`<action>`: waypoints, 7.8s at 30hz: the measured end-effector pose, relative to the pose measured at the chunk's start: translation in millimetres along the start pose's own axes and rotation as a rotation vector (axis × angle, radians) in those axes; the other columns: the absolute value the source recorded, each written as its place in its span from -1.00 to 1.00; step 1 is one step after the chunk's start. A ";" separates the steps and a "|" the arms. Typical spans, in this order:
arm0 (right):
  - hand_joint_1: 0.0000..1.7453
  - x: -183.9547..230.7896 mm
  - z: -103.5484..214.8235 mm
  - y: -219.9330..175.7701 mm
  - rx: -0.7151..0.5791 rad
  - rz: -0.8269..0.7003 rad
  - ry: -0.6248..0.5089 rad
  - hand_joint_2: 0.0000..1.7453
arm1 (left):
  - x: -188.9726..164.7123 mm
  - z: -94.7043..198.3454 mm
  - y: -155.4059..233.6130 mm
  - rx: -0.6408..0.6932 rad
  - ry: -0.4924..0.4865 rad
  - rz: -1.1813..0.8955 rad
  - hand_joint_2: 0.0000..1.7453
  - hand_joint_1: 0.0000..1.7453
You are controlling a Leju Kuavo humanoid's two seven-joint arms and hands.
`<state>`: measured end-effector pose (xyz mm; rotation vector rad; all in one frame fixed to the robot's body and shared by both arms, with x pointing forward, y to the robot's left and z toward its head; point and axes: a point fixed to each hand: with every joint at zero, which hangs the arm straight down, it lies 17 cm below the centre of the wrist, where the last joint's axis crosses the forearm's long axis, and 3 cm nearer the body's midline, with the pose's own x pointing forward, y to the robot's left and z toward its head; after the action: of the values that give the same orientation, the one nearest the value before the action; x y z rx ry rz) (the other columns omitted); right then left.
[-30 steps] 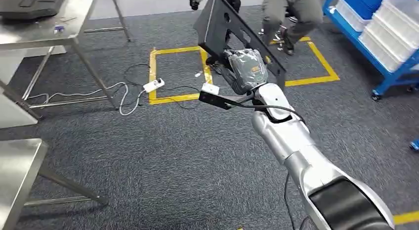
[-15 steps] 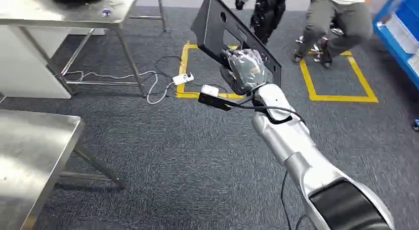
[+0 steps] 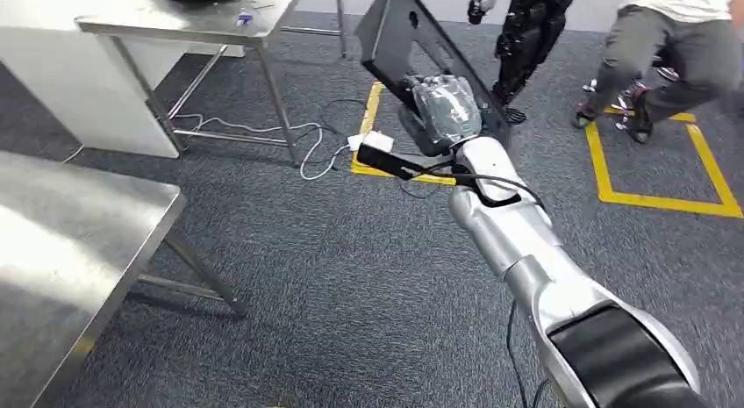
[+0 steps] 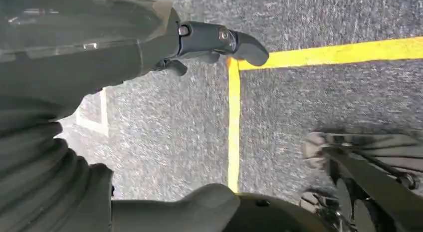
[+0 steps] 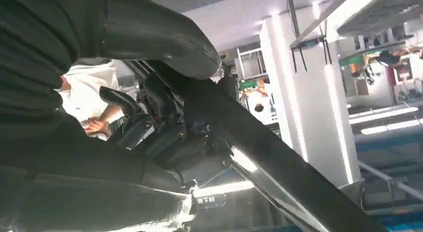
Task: Take the parts from the cabinet and place them on the table.
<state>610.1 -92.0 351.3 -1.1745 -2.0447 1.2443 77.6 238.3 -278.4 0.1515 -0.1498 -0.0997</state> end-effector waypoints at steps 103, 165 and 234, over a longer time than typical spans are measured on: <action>1.00 106.3 -59.6 4.8 0.189 0.150 -0.150 1.00 | 2.1 0.6 -1.2 0.013 -0.017 0.044 1.00 -1.00; 1.00 33.5 -103.4 -86.7 0.084 0.326 0.001 1.00 | 6.8 1.2 -4.6 -0.021 -0.066 0.011 1.00 -1.00; -1.00 -54.6 -43.5 -4.4 0.464 0.073 0.342 -1.00 | 38.5 8.1 -10.3 -0.047 -0.232 0.184 -1.00 -1.00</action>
<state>668.8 -118.8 377.9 -1.1449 -1.3838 1.3494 113.3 222.8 -266.7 0.0784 -0.3913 0.0634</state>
